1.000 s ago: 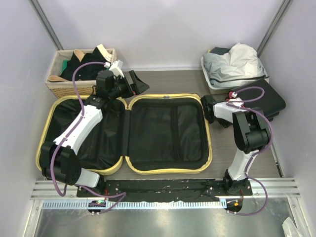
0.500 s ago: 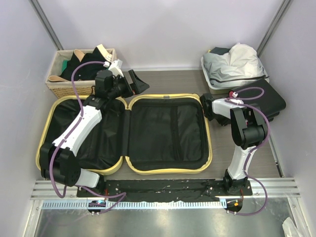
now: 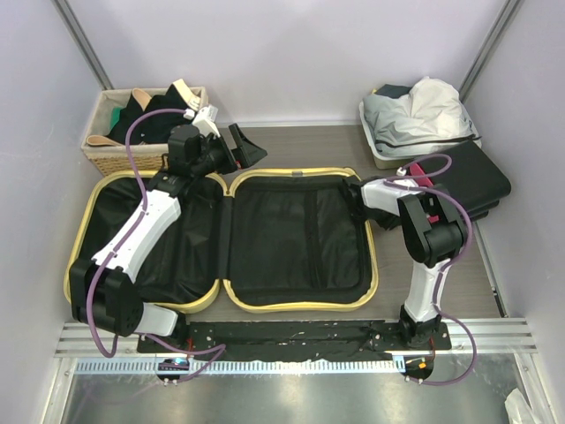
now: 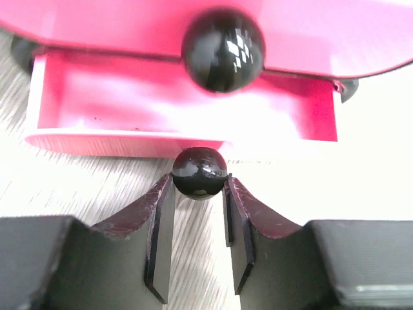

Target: Open, take out, and arrange the luggage

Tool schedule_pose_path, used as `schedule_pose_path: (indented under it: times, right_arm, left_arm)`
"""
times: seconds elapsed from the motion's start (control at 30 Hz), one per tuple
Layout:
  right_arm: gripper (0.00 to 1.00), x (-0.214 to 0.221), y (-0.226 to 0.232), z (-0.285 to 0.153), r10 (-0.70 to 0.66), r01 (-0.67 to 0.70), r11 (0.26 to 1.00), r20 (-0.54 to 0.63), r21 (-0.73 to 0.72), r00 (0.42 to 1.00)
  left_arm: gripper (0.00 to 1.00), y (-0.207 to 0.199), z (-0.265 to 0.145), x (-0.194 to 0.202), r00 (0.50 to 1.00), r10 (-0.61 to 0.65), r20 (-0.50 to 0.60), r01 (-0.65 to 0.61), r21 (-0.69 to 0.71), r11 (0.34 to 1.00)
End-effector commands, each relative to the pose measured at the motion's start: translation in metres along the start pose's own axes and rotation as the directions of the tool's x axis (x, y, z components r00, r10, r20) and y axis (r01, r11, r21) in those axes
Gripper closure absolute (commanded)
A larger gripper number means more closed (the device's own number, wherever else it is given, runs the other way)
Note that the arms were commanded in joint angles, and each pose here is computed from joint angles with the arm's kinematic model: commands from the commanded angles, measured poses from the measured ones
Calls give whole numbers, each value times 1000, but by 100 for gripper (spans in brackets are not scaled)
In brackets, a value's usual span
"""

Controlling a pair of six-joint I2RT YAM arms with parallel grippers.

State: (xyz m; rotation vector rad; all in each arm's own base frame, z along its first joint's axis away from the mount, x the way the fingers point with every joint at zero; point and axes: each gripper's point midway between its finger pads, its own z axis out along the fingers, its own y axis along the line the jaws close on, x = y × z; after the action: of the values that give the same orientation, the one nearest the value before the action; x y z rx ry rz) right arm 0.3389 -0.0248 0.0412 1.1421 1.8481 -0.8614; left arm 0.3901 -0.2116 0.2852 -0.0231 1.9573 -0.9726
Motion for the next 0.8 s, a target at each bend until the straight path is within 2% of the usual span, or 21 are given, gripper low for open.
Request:
schedule_pose_path:
  times: [0.0,0.33,0.43,0.47,0.63,0.77]
  right_arm:
    - [99,-24,12,-30,48,-39,997,135,-65,990]
    - [97,-22,11,-53,61,-50,991,82,-123,995]
    - [71,-17,11,-57,6,1,991,53,-135,999]
    - [58,-15,10,-60,-5,13,990,51,-144,999]
    - [41,-9,-4,-74,-62,72,984,62,-163,996]
    - [38,-18,-16,-90,-102,111,971,51,-211,993]
  left_arm:
    - [0,-24,-10,-19,998,24,62,-29,70,997]
    - [0,-28,-12,-21,997,28,73,-33,78,996]
    - [0,-28,-12,-21,997,26,71,-31,78,996]
    - [0,-28,-12,-21,997,26,70,-31,79,996]
    - [0,-27,-12,-21,997,28,73,-33,78,996]
    - [0,-27,-12,-21,997,28,74,-34,74,997]
